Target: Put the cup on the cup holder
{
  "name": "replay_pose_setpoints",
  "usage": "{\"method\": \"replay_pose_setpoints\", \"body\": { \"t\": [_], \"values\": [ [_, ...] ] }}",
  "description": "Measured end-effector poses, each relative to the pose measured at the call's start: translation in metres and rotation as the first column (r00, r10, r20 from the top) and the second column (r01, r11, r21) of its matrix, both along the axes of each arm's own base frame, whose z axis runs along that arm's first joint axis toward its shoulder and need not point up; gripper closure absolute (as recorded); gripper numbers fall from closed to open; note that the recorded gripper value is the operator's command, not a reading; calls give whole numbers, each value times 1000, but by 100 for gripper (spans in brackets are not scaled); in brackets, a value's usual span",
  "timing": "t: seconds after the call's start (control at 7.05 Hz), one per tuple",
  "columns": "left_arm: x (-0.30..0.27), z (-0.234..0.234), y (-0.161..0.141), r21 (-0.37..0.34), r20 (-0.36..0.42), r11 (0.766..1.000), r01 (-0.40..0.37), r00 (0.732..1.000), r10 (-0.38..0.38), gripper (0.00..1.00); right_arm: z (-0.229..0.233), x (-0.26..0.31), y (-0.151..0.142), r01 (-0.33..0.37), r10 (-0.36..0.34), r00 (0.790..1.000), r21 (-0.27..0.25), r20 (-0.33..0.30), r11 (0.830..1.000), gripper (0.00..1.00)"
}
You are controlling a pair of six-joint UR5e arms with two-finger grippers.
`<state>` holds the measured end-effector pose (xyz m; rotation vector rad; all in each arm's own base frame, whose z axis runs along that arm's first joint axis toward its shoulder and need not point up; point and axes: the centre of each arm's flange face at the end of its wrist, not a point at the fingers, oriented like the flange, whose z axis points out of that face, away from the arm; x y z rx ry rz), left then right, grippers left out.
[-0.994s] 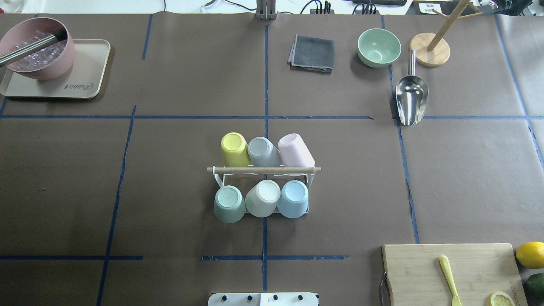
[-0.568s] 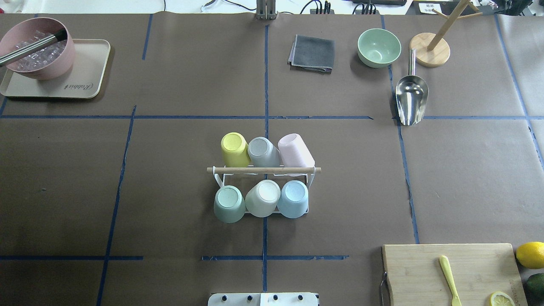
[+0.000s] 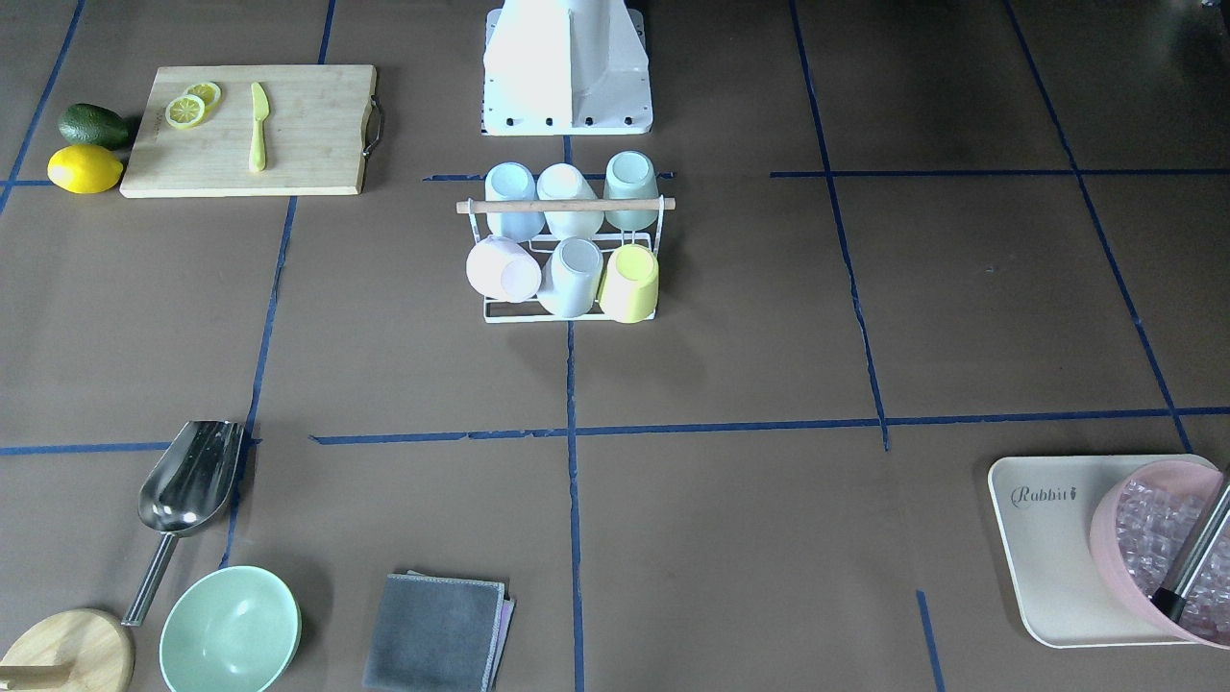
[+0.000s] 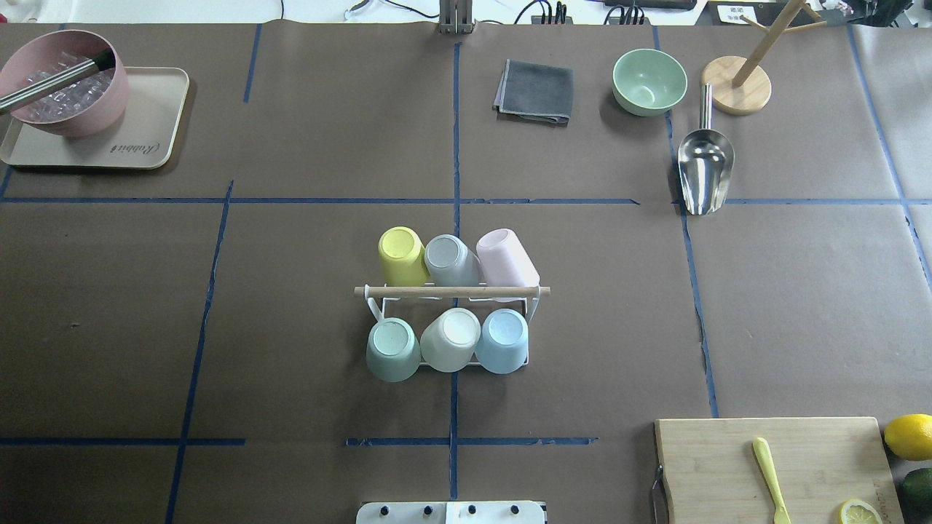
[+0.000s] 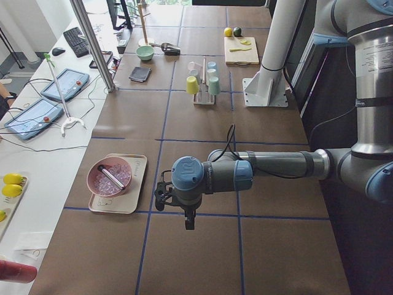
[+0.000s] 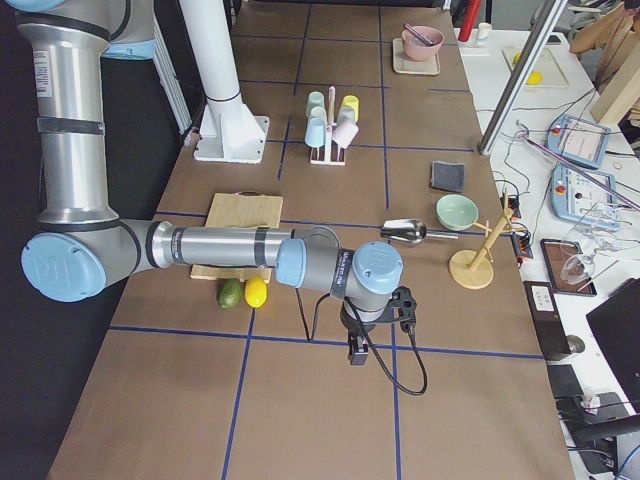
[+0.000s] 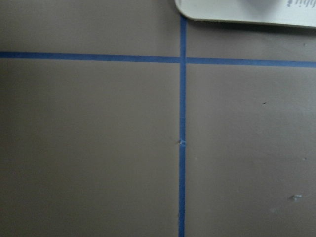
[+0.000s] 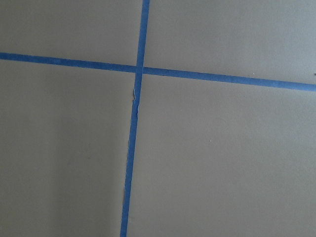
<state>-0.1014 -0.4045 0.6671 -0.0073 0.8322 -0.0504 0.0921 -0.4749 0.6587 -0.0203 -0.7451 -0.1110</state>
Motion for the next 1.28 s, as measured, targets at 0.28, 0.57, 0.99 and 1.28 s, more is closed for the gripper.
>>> {"method": "replay_pose_setpoints", "body": {
  "t": [0.28,0.57,0.99,1.28],
  "values": [
    [-6,11,8,-17,43,1000,-4,999,4,0,1,0,1,0,0,1000,-4,1,1000,0],
    [-5,6,2,-11,54,1000,-6,999,7,0,2,0,1,-1,1,1000,-8,2,1000,0],
    [12,-15,-11,-20,72,1000,-15,997,16,0,3,0,2,-1,1,1000,-9,2,1000,0],
    [19,-26,-20,-21,75,1000,-14,997,15,0,3,0,2,-1,1,1000,-9,2,1000,0]
  ]
}}
